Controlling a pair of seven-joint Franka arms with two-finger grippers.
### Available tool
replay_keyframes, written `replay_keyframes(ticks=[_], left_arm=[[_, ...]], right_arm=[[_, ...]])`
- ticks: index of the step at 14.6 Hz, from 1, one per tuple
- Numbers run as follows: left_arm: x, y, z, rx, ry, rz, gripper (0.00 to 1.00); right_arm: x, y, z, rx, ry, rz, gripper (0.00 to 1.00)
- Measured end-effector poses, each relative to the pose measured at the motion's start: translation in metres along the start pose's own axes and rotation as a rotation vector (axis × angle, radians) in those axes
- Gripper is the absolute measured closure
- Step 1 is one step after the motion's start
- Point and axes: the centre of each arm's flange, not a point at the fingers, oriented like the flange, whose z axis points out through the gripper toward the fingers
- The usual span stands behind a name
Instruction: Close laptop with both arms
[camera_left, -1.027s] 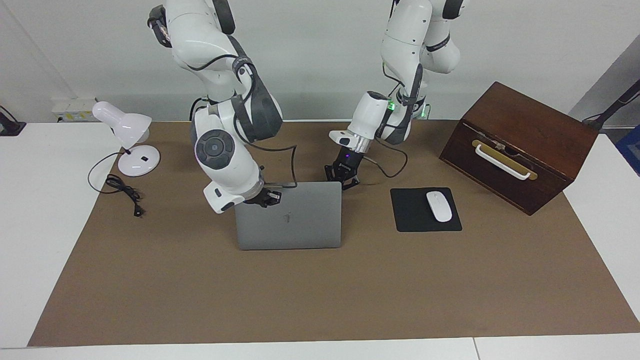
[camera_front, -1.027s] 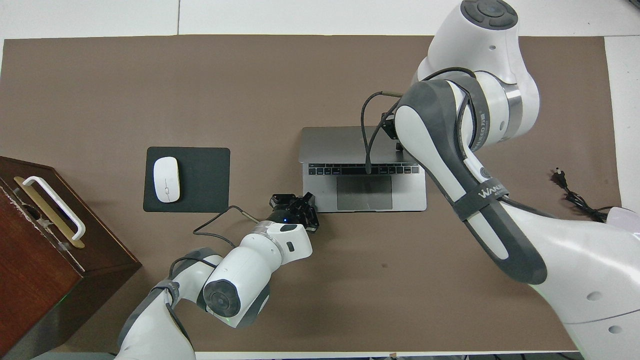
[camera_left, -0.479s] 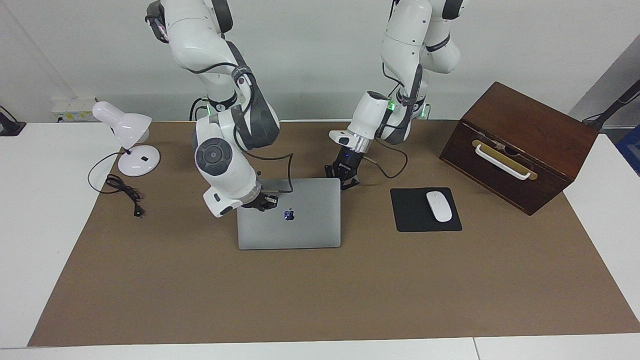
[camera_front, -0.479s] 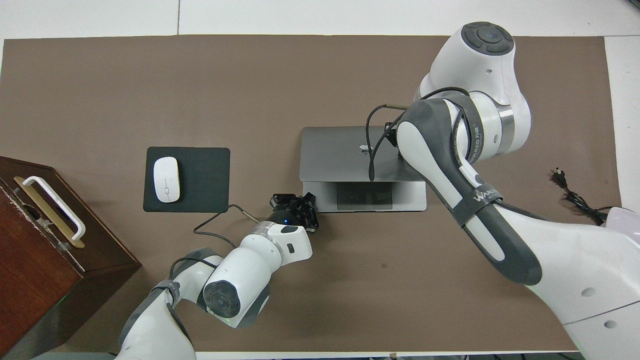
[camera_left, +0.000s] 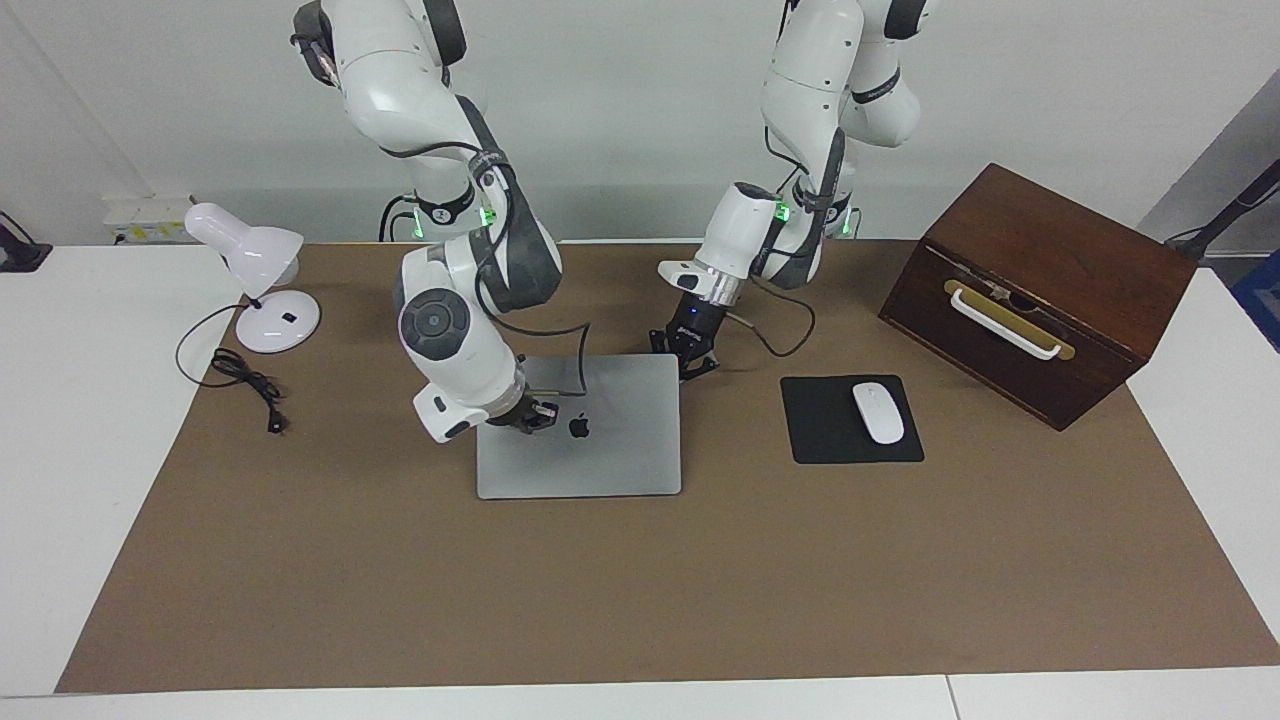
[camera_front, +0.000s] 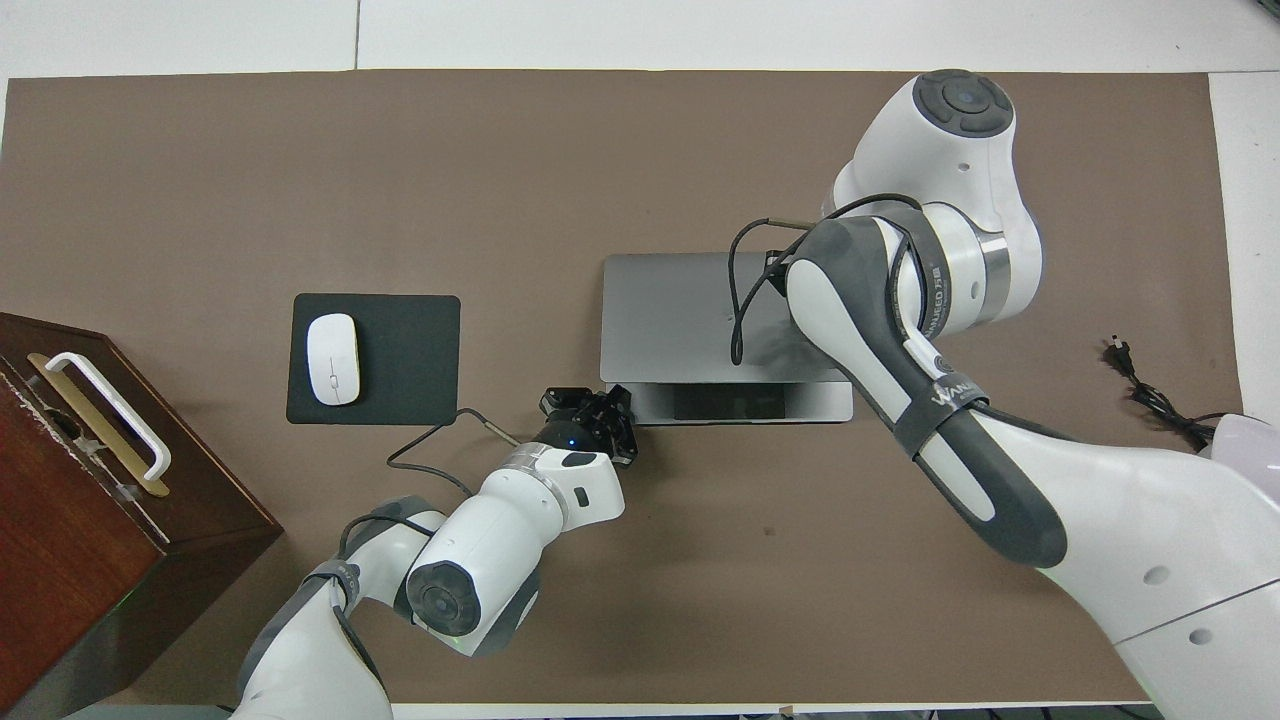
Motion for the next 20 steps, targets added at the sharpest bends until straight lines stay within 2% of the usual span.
replay_keyframes(ticks=[6, 12, 14, 16, 19, 20], left_arm=[[0.0, 0.0, 0.0, 0.0, 0.001, 0.001, 0.99], [0.0, 0.0, 0.0, 0.0, 0.002, 0.003, 0.99], [-0.001, 0.0, 0.0, 0.0, 0.002, 0.004, 0.99], [-0.001, 0.0, 0.0, 0.0, 0.002, 0.004, 0.99], [-0.001, 0.0, 0.0, 0.0, 0.002, 0.004, 0.99], [-0.001, 0.0, 0.0, 0.0, 0.003, 0.004, 0.99]], right_arm=[[-0.001, 0.0, 0.025, 0.008, 0.022, 0.0, 0.99], [0.0, 0.0, 0.025, 0.014, 0.032, 0.001, 0.99], [0.005, 0.0, 0.018, 0.034, 0.073, 0.004, 0.99], [0.013, -0.002, 0.006, 0.067, 0.141, 0.005, 0.99], [0.028, 0.005, -0.034, 0.071, 0.238, -0.045, 0.99], [0.034, 0.014, -0.049, 0.06, 0.27, -0.07, 0.93]])
